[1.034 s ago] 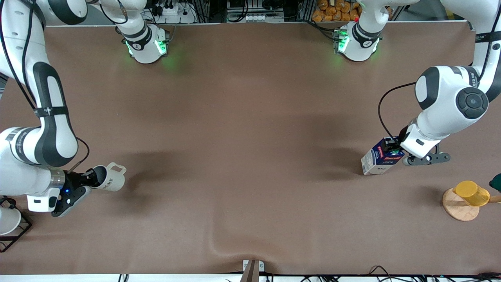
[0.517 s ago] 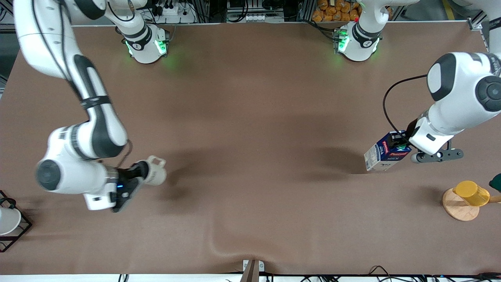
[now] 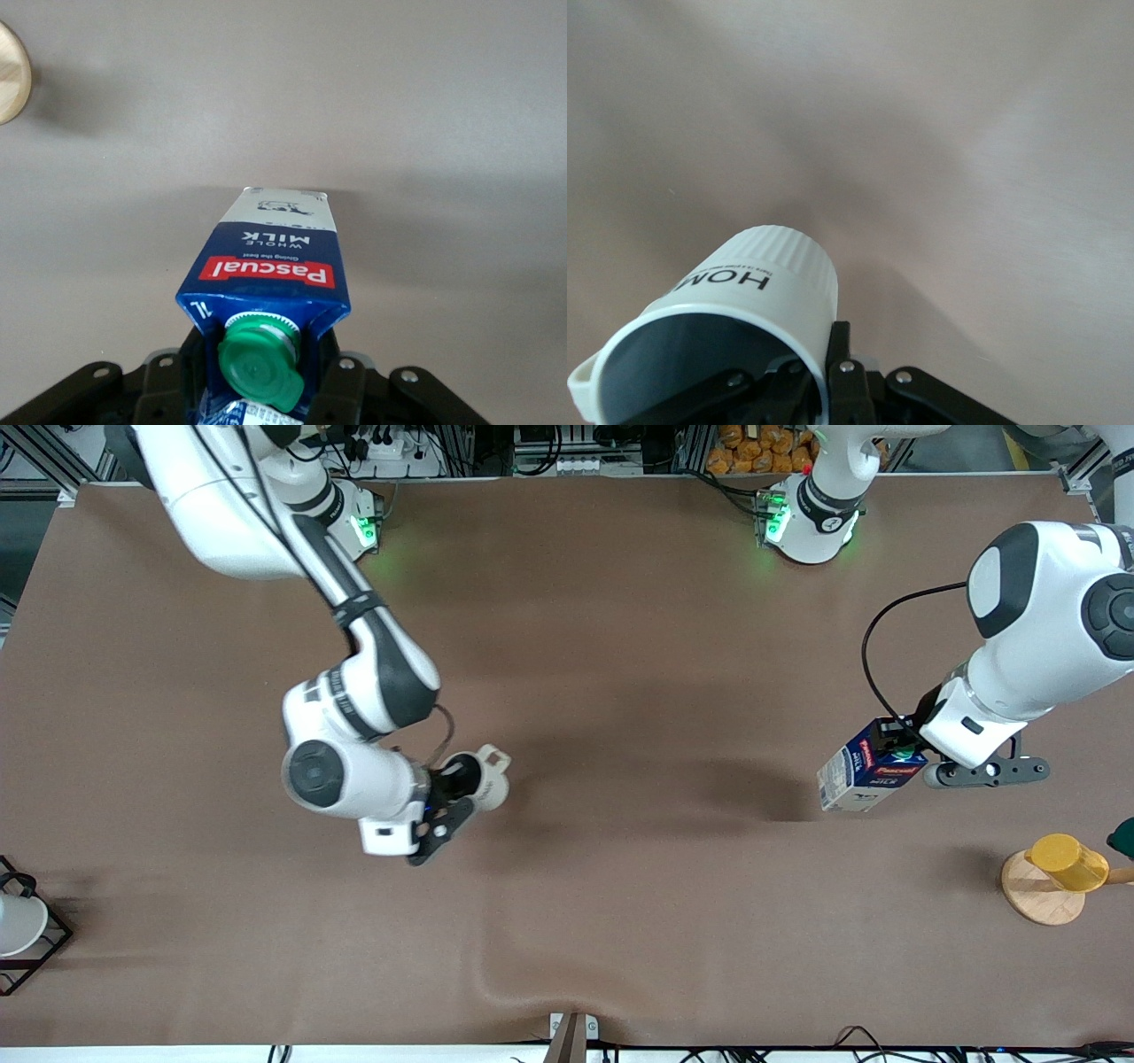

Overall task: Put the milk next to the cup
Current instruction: 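Carry the mug with the right gripper to the table middle and release it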

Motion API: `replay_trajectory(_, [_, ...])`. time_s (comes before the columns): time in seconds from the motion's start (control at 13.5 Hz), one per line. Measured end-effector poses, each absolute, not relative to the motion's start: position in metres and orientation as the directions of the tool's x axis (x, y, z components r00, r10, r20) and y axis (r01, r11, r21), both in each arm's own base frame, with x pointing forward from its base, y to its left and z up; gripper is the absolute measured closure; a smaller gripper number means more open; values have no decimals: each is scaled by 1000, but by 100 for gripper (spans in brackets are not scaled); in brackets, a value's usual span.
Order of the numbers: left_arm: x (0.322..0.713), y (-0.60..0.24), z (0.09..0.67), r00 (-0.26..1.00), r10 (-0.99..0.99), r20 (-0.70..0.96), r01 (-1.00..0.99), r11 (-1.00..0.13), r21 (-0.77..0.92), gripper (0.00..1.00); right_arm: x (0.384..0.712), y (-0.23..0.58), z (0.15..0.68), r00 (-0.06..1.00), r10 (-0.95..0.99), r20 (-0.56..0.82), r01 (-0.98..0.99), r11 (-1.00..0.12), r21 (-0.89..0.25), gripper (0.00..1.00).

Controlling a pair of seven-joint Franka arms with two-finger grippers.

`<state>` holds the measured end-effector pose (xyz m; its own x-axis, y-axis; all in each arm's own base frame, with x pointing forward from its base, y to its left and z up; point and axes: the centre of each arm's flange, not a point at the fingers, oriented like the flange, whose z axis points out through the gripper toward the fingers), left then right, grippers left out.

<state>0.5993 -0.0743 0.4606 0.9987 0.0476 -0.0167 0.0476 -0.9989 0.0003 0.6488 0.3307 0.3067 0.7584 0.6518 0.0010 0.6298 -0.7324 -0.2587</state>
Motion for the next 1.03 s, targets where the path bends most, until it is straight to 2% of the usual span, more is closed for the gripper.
replay_trajectory(0.44, [598, -89, 463, 999, 33, -15, 33, -999, 5, 51, 613, 401, 278, 902, 427, -66, 400, -883, -244, 95])
replay_trajectory(0.81, [594, -106, 463, 999, 34, -24, 34, -999, 7, 51, 572, 461, 250, 965, 250, -80, 239, -963, -128, 95])
replay_trajectory(1.03, [586, -139, 464, 997, 66, -30, 66, -998, 12, 52, 563, 474, 233, 982, 172, -75, 164, -982, -97, 95])
